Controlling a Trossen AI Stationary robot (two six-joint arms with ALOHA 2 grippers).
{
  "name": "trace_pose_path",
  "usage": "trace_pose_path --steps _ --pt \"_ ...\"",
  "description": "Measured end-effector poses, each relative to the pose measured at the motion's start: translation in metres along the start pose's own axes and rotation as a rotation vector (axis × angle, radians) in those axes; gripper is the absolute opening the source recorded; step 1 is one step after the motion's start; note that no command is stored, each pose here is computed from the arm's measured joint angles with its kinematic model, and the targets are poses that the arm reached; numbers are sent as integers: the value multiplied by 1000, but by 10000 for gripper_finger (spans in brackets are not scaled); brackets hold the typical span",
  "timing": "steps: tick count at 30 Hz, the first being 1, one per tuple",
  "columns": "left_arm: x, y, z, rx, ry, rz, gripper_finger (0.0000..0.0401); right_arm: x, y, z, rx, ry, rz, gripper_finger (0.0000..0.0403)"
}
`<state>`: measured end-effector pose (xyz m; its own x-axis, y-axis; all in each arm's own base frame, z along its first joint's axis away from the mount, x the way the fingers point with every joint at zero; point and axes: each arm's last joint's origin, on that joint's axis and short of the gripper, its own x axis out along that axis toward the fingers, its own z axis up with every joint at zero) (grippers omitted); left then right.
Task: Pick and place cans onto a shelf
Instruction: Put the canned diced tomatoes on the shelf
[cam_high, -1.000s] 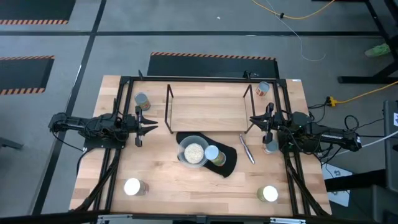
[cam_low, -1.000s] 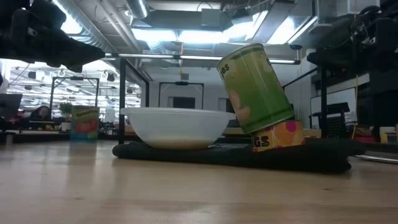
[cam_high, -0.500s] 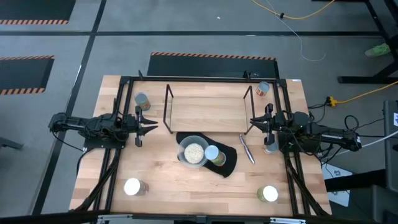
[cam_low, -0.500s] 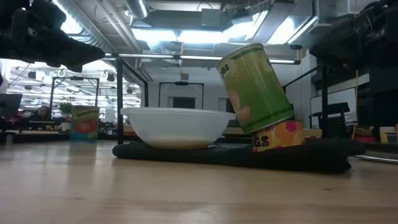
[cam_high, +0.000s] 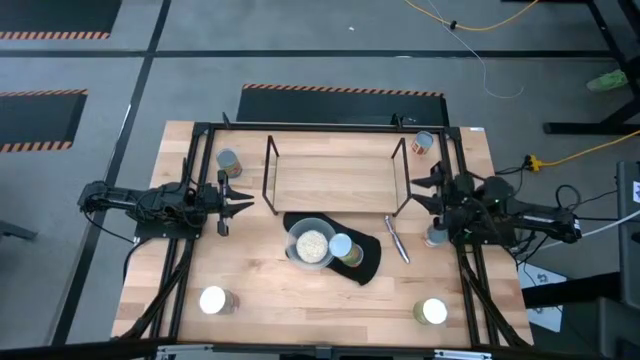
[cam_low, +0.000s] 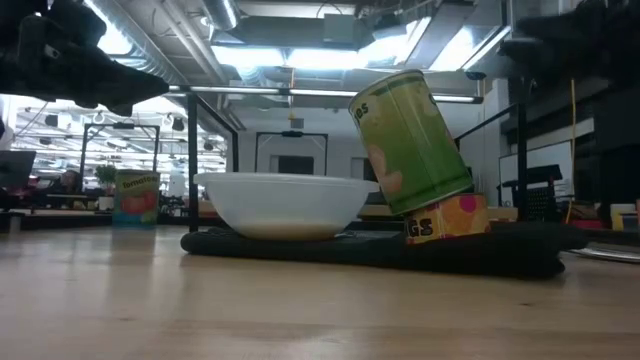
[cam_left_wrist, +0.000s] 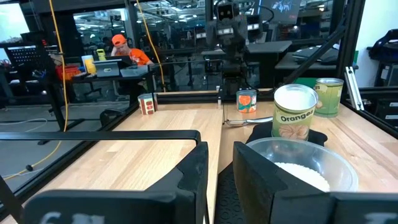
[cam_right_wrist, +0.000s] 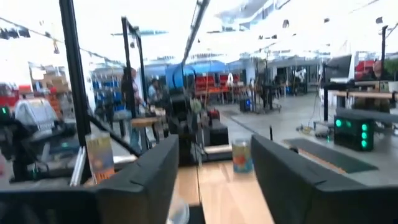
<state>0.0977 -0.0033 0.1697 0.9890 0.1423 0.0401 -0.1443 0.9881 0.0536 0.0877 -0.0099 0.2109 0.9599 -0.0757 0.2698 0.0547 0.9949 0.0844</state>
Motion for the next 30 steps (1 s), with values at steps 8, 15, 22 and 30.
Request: trace_pose_path --steps 8,15,22,30 --pt "0 0 0 0 0 -1 69 -4 3 48 -6 -55 -80 260" --pt "0 0 0 0 0 0 69 -6 0 84 -26 153 -337 255" --pt "0 0 0 0 0 0 69 2 -6 107 -123 406 -626 252" --pt "0 0 0 4 0 0 69 17 -12 129 -199 599 -791 252"
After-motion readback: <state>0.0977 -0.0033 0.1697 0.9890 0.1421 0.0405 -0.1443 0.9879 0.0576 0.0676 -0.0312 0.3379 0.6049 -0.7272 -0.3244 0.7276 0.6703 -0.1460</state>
